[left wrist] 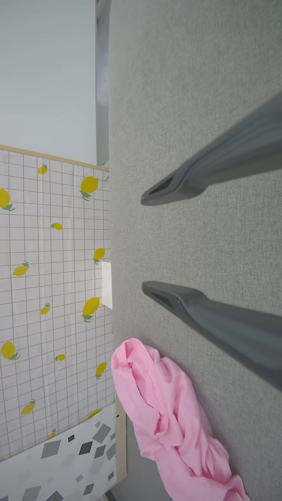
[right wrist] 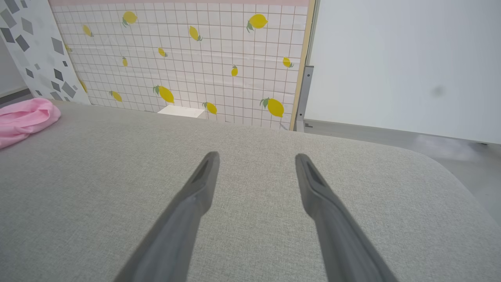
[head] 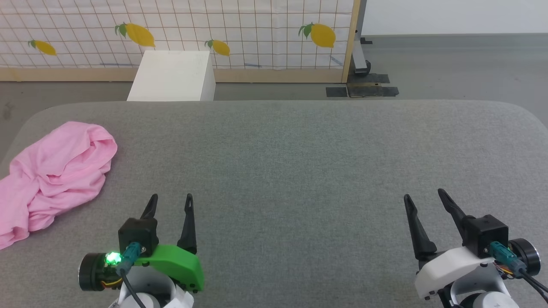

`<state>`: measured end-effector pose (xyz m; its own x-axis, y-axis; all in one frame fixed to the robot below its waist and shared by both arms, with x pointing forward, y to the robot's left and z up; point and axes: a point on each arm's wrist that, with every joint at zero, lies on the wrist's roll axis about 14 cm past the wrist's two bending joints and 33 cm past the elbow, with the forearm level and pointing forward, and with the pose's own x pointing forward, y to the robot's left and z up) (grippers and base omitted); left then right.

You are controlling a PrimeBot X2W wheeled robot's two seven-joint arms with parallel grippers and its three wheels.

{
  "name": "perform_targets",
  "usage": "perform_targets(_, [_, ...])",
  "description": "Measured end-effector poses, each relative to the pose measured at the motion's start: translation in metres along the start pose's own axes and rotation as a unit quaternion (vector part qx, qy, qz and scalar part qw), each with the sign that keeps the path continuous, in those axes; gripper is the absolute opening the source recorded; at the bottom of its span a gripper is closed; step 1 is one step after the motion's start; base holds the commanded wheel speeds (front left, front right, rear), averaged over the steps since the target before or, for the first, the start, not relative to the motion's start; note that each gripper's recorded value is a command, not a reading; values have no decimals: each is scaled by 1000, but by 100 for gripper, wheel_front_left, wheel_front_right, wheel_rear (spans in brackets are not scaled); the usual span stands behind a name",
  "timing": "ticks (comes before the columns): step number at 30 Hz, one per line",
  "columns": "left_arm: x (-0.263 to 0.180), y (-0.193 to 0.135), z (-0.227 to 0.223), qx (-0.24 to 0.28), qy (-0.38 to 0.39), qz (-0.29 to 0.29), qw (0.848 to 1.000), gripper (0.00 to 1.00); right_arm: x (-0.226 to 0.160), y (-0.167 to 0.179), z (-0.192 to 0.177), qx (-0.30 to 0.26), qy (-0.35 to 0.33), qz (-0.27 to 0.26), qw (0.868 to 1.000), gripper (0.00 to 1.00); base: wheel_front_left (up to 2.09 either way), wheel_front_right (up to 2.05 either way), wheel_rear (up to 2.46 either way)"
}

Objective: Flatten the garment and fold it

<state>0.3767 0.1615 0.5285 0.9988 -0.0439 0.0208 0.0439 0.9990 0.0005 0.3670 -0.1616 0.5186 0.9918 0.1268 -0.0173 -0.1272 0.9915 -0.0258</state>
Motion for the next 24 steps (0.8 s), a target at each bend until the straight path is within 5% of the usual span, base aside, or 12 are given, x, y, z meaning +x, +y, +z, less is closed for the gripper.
perform_targets(24, [4,-7,1,-32,-9,-2,999,100,2,-1,0,17,-9,-1,1000,100,0,0,0])
